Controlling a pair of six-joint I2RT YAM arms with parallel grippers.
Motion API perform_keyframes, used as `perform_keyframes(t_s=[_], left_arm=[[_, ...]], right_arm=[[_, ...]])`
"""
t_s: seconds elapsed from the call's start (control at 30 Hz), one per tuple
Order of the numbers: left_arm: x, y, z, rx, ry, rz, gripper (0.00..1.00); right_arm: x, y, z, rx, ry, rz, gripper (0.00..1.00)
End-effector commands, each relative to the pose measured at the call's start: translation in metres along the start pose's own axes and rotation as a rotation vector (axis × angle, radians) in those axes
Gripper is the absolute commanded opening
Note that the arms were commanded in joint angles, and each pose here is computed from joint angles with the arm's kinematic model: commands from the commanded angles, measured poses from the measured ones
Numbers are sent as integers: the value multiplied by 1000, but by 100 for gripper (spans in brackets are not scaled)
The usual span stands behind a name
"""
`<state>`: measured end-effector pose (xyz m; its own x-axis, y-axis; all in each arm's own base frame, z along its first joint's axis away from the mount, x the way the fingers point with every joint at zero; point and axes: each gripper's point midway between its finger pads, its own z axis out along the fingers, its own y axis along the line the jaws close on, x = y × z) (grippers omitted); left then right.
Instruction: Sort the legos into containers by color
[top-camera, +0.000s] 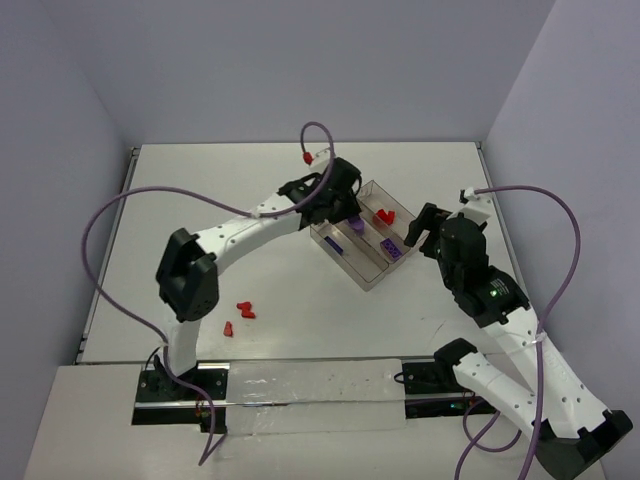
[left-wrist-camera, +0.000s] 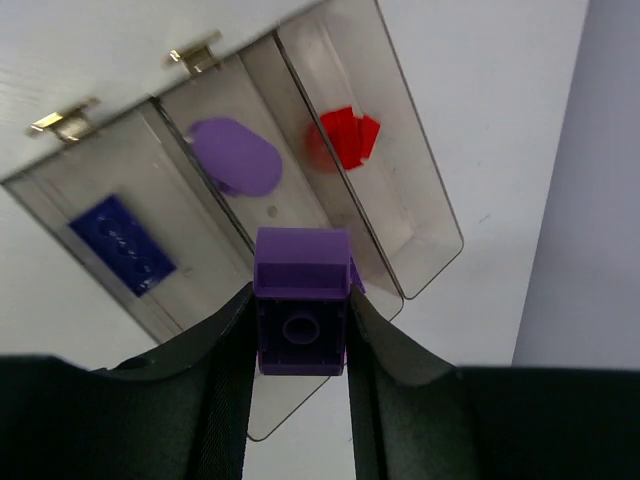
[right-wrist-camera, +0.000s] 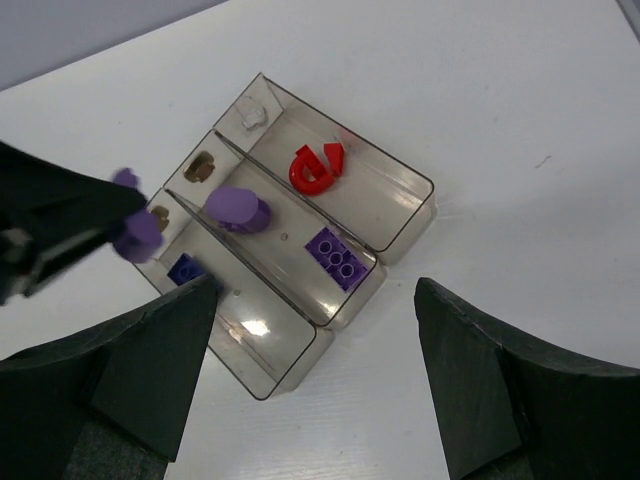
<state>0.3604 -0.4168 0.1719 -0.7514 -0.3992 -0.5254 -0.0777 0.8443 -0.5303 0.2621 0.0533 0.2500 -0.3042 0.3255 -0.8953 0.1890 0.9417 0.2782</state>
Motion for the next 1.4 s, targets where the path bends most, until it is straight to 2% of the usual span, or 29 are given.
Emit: perform_keyframes(t_s=[0.0, 0.2, 0.4, 0.5, 0.57, 0.63, 0.73, 0.8, 0.97, 1.0, 1.07, 1.23, 1.27, 1.3, 1.37], left_arm=[[5, -58, 3, 175, 35, -17, 16], [15, -70, 28, 190, 58, -19, 22], [29, -63, 44, 175, 82, -30, 29], [36, -62, 51, 180, 97, -28, 41], [39, -62, 54, 183, 105, -20, 54], [41, -63, 55, 189, 111, -8, 74], [41, -67, 52, 199, 110, 4, 87], [36, -69, 45, 206, 98, 12, 90], [9, -71, 8, 188, 8, 61, 88], [11, -65, 9, 172, 12, 67, 88], [-11, -42, -25, 102, -50, 86, 87], [-23, 64, -72, -142, -163, 115, 86], [-27, 73, -84, -155, -178, 95, 86], [-19, 117, -91, -265, -178, 105, 85], [-10, 168, -111, -367, -165, 59, 83]], right_arm=[[-16, -9, -7, 41, -51, 8, 87], [-14, -9, -6, 41, -39, 2, 87], [-12, -9, -5, 43, -31, -2, 87], [-11, -9, -4, 45, -28, -4, 87], [-11, -9, -4, 46, -26, -5, 87], [-12, -9, -5, 45, -28, -4, 87], [-12, -10, -6, 46, -28, -4, 87], [-12, -9, -6, 46, -24, -3, 87], [-11, -7, -5, 36, -19, 2, 87], [-11, -7, -5, 36, -17, 2, 87], [-9, -5, -5, 26, -13, 4, 87], [-4, 2, -1, -5, 6, 6, 87], [-4, 4, -1, -11, 8, 6, 87], [-1, 7, 1, -24, 20, 3, 87], [2, 12, 4, -43, 34, 5, 87]])
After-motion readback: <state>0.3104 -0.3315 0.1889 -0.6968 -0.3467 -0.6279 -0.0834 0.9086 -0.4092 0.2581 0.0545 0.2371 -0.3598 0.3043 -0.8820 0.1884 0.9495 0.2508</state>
